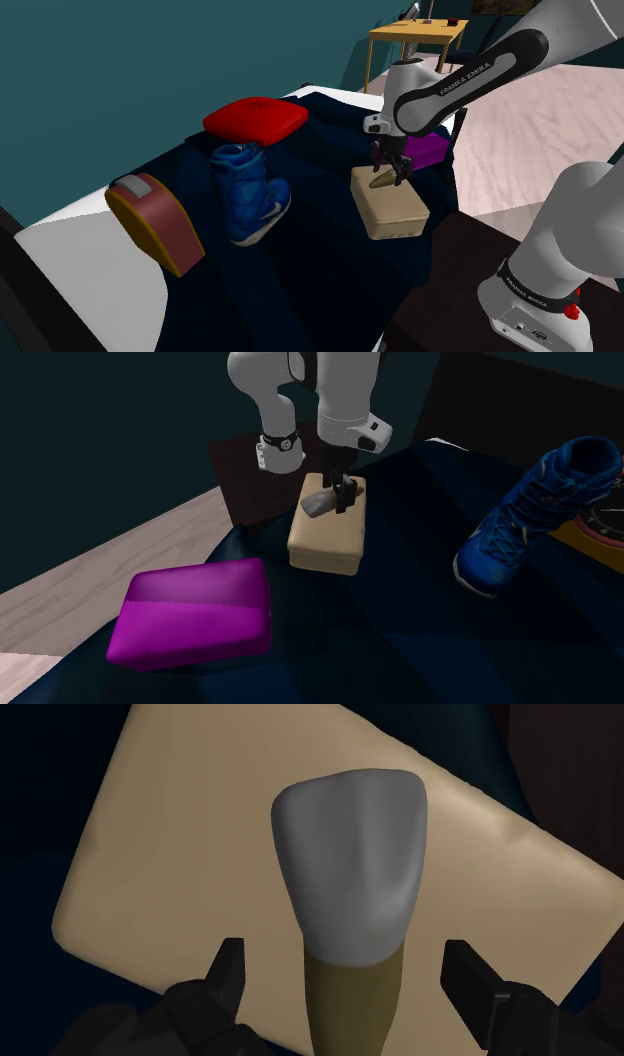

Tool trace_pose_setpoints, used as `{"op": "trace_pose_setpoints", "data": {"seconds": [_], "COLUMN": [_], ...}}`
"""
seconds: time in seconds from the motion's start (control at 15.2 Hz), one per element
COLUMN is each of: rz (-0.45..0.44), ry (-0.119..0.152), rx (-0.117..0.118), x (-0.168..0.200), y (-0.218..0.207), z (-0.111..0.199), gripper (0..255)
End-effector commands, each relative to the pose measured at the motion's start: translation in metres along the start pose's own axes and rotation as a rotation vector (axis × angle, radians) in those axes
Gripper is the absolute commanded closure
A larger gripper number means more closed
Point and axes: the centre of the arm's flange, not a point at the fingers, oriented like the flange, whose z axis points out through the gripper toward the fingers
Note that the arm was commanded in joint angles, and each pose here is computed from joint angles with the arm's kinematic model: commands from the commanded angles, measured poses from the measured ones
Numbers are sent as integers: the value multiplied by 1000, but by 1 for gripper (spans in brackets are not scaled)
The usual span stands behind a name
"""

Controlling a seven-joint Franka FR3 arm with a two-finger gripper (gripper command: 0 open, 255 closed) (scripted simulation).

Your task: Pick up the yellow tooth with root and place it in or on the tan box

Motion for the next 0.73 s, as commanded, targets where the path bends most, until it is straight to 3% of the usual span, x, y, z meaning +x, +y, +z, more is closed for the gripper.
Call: {"op": "trace_pose_setpoints", "data": {"seconds": [0.0,0.13,0.4,0.66], "rz": [0,0,0,0], "ry": [0,0,0,0], "rx": [0,0,0,0], "x": [0,0,0,0], "y": [0,0,0,0], "z": [0,0,-50,-50], "gripper": [0,0,0,0]}}
